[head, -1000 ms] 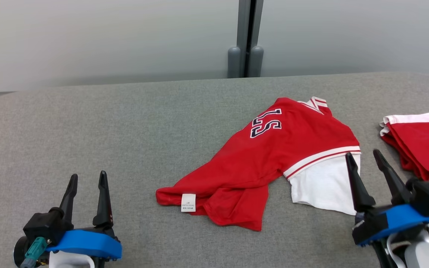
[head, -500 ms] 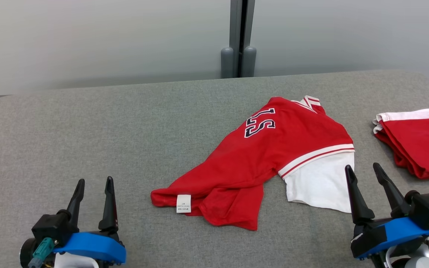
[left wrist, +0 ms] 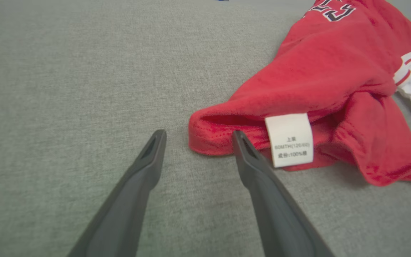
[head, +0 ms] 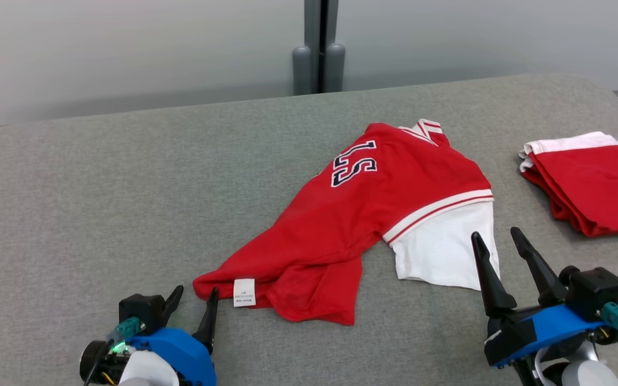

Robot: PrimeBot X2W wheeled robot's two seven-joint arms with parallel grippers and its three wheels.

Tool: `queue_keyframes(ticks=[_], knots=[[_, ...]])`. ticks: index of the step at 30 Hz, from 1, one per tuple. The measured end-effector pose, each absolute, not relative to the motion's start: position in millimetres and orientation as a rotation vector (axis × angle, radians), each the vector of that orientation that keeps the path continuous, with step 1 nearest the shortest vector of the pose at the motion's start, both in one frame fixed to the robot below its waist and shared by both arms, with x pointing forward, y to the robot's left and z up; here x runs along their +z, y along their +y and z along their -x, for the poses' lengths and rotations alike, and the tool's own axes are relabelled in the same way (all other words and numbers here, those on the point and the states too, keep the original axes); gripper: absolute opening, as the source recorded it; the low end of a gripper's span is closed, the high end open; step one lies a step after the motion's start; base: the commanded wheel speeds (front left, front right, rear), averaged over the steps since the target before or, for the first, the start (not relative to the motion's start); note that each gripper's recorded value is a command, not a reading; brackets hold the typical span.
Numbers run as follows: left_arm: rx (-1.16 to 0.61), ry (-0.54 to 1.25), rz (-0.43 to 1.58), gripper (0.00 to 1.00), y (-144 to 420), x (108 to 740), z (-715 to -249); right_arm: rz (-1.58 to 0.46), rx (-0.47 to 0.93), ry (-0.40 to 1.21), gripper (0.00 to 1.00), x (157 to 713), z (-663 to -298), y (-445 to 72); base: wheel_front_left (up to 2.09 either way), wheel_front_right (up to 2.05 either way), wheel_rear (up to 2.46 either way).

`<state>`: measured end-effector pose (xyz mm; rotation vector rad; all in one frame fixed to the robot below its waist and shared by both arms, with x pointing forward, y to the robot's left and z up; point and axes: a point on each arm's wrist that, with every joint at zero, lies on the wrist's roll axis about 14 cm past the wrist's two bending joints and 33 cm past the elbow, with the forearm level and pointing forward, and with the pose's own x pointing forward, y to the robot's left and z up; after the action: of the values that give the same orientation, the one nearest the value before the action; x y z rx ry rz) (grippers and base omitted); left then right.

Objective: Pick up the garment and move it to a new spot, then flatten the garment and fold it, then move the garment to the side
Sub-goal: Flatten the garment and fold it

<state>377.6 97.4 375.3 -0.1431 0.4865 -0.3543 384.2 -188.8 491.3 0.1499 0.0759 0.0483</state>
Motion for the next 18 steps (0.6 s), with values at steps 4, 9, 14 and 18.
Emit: queue_keyframes(ticks=[4,9,14,18], knots=[[-0.376,0.544,0.143,1.0,90,365,-383,-0.152,0.034,0.075,1.0,490,-384,-193,0.0,0.0,0.0],[-0.405,0.55,0.148,0.0,82,364,-392,-0.158,0.011,0.078,1.0,488,-381,-200,0.0,0.0,0.0],[-0.339,0.325,0.099,0.0,98,406,-431,-0.16,0.002,0.076,1.0,487,-379,-203,0.0,0.0,0.0],[-0.352,0.14,0.06,0.0,94,452,-451,-0.162,0.005,0.066,1.0,490,-380,-202,0.0,0.0,0.0]])
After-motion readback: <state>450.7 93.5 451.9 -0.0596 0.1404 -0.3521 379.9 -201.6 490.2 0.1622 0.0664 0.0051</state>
